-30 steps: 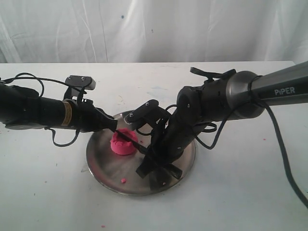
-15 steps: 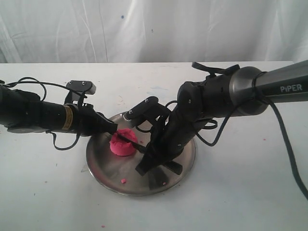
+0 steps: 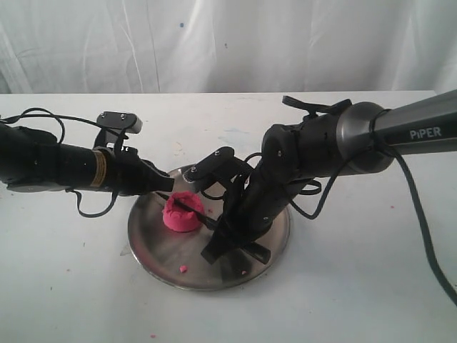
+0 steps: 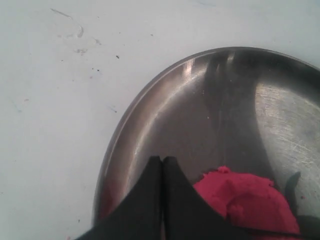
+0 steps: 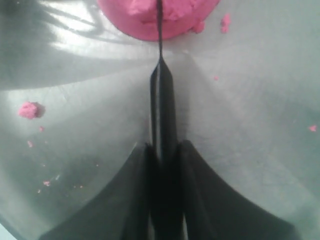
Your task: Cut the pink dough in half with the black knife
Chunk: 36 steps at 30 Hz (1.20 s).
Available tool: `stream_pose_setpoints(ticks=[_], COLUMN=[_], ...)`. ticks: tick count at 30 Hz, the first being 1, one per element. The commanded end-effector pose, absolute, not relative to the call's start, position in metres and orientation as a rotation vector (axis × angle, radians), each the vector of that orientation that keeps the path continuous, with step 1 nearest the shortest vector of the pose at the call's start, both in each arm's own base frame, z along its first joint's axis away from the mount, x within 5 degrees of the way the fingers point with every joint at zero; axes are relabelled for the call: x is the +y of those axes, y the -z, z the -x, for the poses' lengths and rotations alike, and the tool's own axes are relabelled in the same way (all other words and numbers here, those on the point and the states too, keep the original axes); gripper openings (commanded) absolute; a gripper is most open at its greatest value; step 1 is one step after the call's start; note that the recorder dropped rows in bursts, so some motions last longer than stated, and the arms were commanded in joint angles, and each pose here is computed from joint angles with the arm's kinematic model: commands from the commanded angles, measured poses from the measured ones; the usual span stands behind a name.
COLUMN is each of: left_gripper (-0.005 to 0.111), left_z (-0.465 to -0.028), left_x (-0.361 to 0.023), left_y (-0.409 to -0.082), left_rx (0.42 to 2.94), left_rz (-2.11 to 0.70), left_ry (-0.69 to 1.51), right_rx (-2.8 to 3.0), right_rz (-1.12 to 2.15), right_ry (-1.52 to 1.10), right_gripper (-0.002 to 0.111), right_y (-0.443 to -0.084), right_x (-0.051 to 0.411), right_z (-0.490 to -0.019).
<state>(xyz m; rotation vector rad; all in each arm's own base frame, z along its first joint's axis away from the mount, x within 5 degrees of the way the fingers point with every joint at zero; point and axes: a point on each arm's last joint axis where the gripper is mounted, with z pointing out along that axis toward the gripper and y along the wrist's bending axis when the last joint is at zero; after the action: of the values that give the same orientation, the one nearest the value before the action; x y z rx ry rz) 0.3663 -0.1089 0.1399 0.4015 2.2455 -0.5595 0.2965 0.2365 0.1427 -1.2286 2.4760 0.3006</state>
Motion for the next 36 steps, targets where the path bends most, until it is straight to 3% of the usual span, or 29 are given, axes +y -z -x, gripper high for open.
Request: stream_pose_setpoints(ticks=[1, 36], left_gripper=[0.000, 0.000], left_z=[-0.364, -0.363], left_x=[-0.110, -0.109], left_y=[-0.146, -0.136], left_rx=[2.230, 2.273], left_rz=[-0.426, -0.458], left_ry=[0.546, 0.512], right_rx=[2.467, 2.508], right_rz=[1.238, 1.256], right_ry=[-0.298, -0.293], right_gripper=[0.000, 0.000], right_y=[-0.142, -0.128], right_x=[0.237, 0.236], right_z=[-0.297, -0.296])
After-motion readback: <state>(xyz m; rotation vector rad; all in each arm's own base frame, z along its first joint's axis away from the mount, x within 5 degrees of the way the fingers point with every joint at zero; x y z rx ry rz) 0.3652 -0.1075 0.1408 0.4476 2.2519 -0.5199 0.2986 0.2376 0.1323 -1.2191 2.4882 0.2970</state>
